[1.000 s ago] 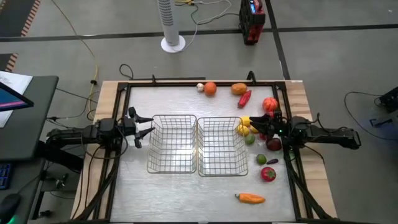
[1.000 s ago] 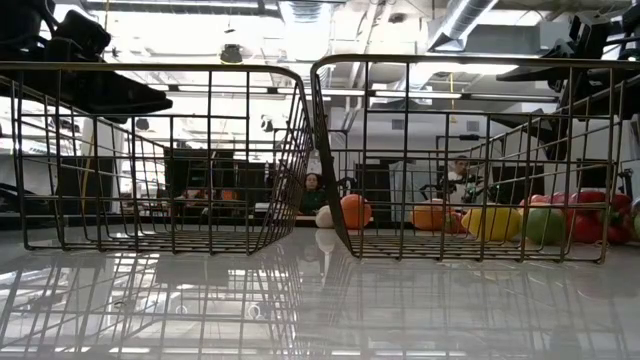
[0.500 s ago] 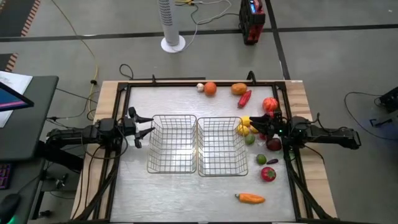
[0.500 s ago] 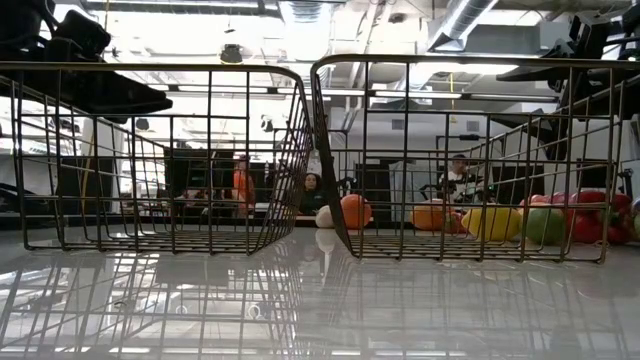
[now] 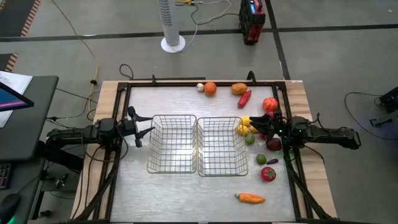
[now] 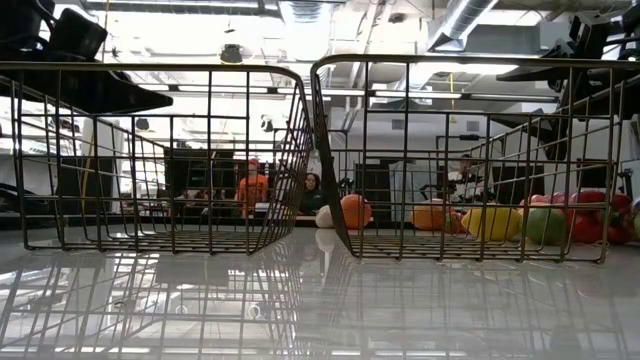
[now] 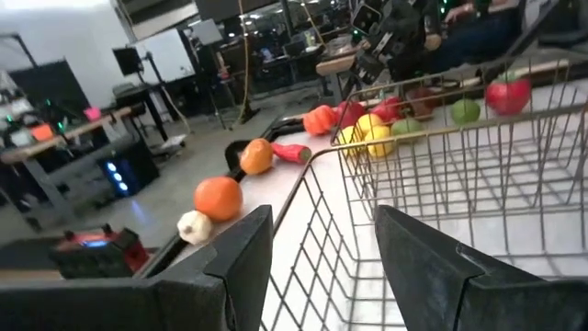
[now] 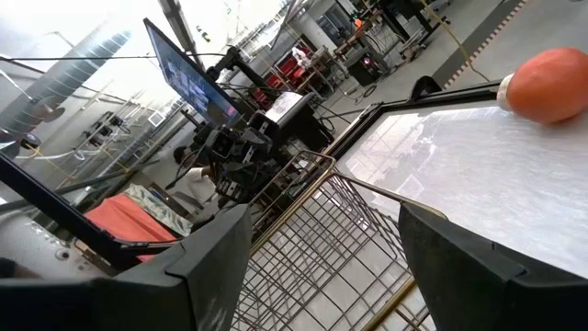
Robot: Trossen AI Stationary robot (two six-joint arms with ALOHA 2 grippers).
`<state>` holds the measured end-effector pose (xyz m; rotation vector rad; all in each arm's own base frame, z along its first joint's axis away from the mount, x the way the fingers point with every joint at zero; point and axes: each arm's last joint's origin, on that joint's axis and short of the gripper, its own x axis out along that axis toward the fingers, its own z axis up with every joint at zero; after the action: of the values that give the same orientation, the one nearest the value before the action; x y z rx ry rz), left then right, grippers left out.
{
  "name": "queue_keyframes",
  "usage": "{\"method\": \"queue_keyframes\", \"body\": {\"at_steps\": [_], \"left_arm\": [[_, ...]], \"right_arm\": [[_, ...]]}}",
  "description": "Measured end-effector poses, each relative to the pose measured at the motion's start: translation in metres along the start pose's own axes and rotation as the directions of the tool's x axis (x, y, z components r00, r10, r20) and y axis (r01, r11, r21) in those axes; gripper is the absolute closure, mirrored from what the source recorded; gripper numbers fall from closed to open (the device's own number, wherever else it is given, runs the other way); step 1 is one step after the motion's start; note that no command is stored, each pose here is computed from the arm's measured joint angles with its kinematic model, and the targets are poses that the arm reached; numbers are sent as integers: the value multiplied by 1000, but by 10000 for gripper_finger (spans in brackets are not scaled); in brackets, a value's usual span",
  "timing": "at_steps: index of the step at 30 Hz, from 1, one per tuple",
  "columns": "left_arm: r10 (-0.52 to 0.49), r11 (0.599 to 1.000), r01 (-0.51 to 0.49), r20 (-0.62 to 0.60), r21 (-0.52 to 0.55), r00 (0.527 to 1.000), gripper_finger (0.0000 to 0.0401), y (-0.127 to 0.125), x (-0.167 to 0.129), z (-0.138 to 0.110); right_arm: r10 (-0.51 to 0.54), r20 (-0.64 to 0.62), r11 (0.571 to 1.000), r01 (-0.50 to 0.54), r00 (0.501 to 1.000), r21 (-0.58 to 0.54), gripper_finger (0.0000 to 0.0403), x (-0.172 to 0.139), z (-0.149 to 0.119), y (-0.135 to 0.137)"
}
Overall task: Sort produce into baskets
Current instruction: Put the garlic into the left wire basket
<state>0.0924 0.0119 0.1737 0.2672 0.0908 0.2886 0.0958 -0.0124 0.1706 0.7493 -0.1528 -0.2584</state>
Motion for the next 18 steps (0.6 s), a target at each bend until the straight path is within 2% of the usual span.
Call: {"method": "queue_keyframes", "body": {"at_steps": [5,13,16,18], "left_arm": [[-1,998,1,-3,57,1000,218,0,0,0],[5,999,-4,5,-39,1000,218,0,0,0],[33,981,-16,86,-192,996,218,3,0,8],[60,926,9,171,-378,983,218,5,-1,17]], "right_arm": [[0,0,1000,0,1000,0,101,0,0,0],[0,0,1000,0,1000,0,101,0,0,0],[0,0,1000,0,1000,0,101,0,0,0],[7,8,1000,-7,1000,9,101,0,1,1]]}}
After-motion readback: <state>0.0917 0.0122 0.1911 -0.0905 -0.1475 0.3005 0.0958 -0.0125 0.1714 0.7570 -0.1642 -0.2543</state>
